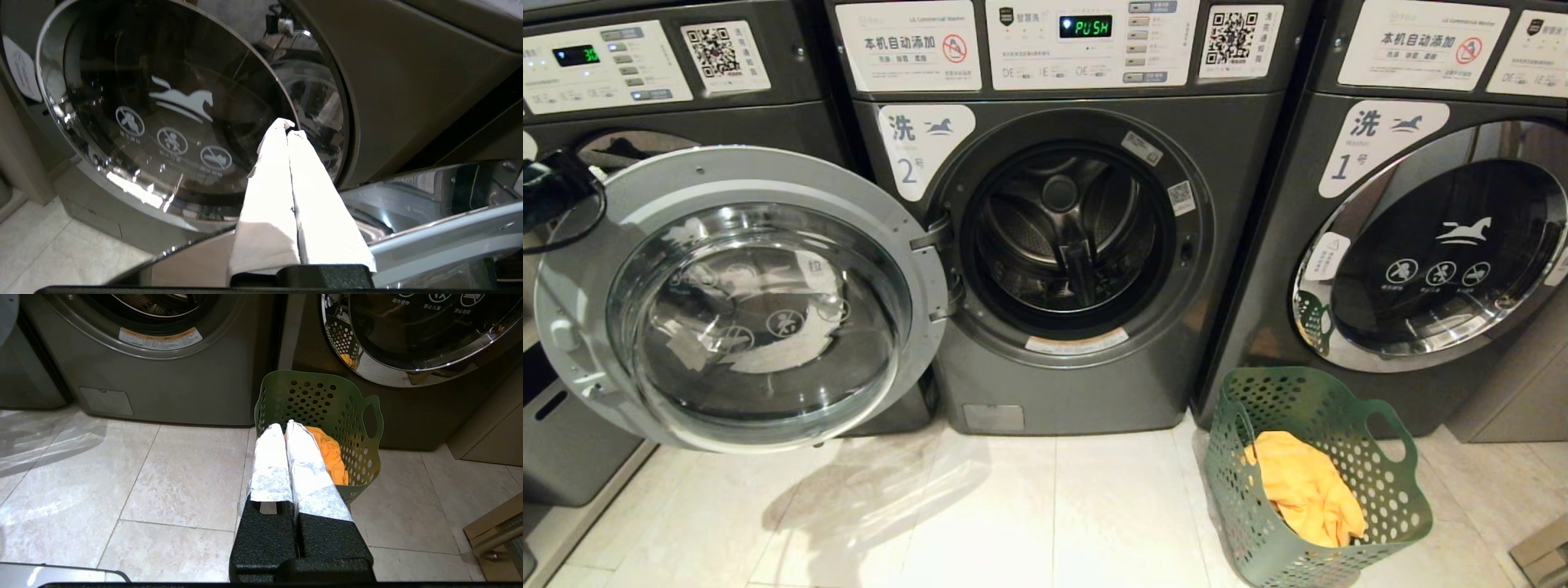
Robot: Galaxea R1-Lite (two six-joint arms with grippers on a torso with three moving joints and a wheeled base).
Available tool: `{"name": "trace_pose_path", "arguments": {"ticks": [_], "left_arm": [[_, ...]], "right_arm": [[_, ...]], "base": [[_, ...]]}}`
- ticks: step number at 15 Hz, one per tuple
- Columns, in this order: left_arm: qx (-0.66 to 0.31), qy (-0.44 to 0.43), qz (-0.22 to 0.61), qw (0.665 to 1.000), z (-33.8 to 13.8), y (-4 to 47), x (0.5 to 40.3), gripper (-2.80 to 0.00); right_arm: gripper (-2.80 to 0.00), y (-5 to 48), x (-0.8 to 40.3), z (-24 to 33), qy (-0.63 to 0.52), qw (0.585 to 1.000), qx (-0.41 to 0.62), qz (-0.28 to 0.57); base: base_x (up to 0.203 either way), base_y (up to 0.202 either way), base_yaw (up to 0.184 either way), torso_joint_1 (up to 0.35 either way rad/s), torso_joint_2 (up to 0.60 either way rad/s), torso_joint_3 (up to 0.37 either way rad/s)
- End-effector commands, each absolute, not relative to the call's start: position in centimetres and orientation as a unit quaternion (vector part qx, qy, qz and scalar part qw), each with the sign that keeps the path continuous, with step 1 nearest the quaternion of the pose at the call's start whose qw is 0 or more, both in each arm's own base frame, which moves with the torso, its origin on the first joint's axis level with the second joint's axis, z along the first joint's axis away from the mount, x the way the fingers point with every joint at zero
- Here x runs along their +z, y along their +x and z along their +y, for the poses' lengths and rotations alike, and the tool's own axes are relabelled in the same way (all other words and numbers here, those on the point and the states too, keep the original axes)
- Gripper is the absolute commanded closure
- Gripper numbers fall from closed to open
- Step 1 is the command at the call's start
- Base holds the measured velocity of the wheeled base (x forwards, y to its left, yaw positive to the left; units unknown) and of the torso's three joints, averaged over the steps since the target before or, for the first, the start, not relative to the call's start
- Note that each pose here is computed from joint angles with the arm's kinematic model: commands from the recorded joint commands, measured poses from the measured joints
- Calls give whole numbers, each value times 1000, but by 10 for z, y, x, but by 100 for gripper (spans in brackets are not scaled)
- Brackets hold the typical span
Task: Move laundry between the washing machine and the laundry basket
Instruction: Close the washing machine door with the left hand
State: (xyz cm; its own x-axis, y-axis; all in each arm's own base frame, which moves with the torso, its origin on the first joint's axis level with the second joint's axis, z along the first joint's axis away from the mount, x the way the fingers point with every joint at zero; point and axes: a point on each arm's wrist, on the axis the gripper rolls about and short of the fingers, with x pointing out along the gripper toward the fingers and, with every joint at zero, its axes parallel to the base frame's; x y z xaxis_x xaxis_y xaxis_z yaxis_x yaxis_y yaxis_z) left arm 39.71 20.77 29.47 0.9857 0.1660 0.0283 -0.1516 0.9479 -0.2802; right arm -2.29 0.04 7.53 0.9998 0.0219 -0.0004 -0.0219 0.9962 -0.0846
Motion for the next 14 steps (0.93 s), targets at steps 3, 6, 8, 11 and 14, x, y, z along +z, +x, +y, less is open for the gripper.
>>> {"name": "trace_pose_path", "arguments": {"ticks": [3, 6, 8, 11, 14], "left_arm": [[70, -159, 16, 985, 199, 383, 304, 0], [59, -173, 47, 982, 189, 370, 313, 0], [48, -182, 66, 980, 181, 357, 323, 0], [19, -205, 110, 972, 165, 329, 336, 0], [8, -233, 163, 959, 147, 304, 342, 0]], "right_arm": [[0, -23, 75, 0, -42, 999, 12, 1], [0, -23, 75, 0, -42, 999, 12, 1], [0, -23, 75, 0, -41, 999, 12, 1], [0, -23, 75, 0, -41, 999, 12, 1], [0, -23, 75, 0, -40, 999, 11, 1]], "base": [[0, 0, 0, 0, 0, 0], [0, 0, 0, 0, 0, 0], [0, 0, 0, 0, 0, 0], [0, 0, 0, 0, 0, 0], [0, 0, 0, 0, 0, 0]]}}
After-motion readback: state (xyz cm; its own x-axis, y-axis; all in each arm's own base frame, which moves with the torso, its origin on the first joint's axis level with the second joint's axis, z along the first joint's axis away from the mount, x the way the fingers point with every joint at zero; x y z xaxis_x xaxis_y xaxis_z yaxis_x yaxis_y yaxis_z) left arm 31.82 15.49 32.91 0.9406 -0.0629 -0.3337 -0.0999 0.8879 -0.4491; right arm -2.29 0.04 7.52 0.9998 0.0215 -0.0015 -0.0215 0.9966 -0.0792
